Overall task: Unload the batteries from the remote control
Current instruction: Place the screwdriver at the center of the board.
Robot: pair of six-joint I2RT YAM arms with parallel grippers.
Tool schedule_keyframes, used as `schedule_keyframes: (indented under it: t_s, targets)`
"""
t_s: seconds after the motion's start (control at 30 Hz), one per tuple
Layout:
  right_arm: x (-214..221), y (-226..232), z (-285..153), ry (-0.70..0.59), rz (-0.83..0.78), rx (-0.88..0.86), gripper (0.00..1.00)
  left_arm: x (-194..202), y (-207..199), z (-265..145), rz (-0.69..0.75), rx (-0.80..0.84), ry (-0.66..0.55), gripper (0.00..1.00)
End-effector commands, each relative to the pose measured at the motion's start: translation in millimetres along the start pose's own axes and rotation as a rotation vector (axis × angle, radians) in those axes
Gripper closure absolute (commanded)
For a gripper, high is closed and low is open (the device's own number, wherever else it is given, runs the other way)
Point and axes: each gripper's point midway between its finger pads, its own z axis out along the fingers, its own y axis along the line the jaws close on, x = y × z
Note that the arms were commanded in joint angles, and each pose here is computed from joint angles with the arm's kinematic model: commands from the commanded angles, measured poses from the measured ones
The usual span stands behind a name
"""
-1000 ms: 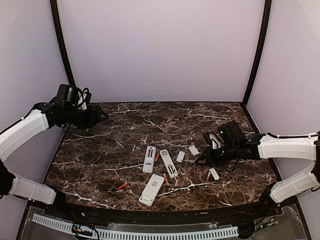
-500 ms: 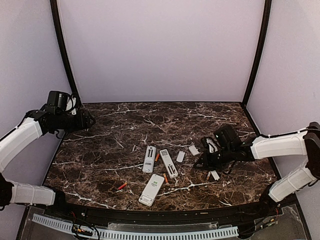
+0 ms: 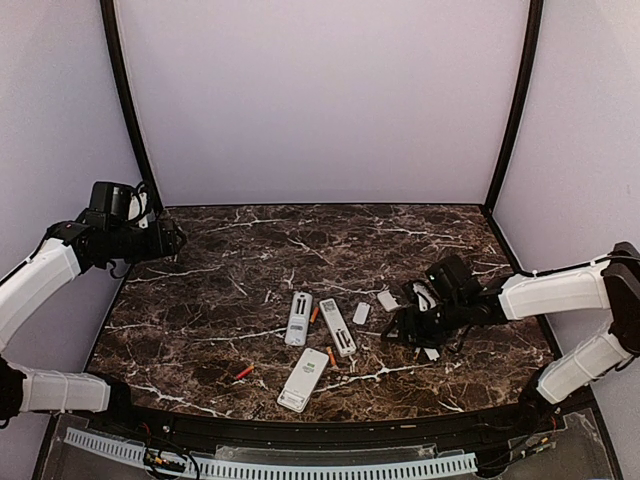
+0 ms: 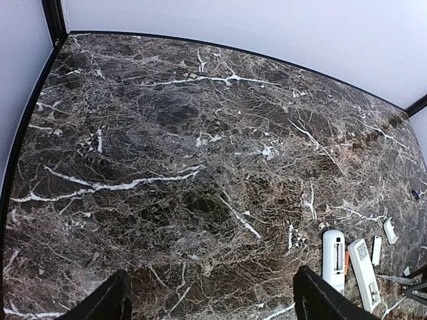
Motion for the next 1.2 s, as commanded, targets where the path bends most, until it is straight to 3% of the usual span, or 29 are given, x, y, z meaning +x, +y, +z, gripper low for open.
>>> schedule_keyframes:
  t_s: [0.0, 0.27, 0.63, 0.83, 1.17]
  targets:
    - [-1.5, -5.7, -3.2, -0.015, -0.011, 0.033, 0.27, 3.4, 4.6, -1.1, 0.005, -0.014, -0.004, 0.17]
    - [-6.8, -15.2, -15.6, -0.056, -0.073, 0.127, 0.20, 2.5, 4.6, -1.4, 0.004, -0.014, -0.008, 0.17]
    - [-15.6, 0.1, -33.9, -0.074, -0.389, 0.361, 0.17, -6.8, -10.7, -8.0, -0.105, 0.074, -0.055, 0.16]
    - [-29.5, -8.7, -36.5, -0.082, -0.466, 0.500, 0.16, -12.6, -7.4, -3.9, -0.130, 0.060, -0.089, 0.16]
    - [-61.6, 27.1, -56.2, -0.237, -0.461, 0.385, 0.10, -13.7, 4.1, -6.6, -0.119, 0.008, -0.140, 0.14]
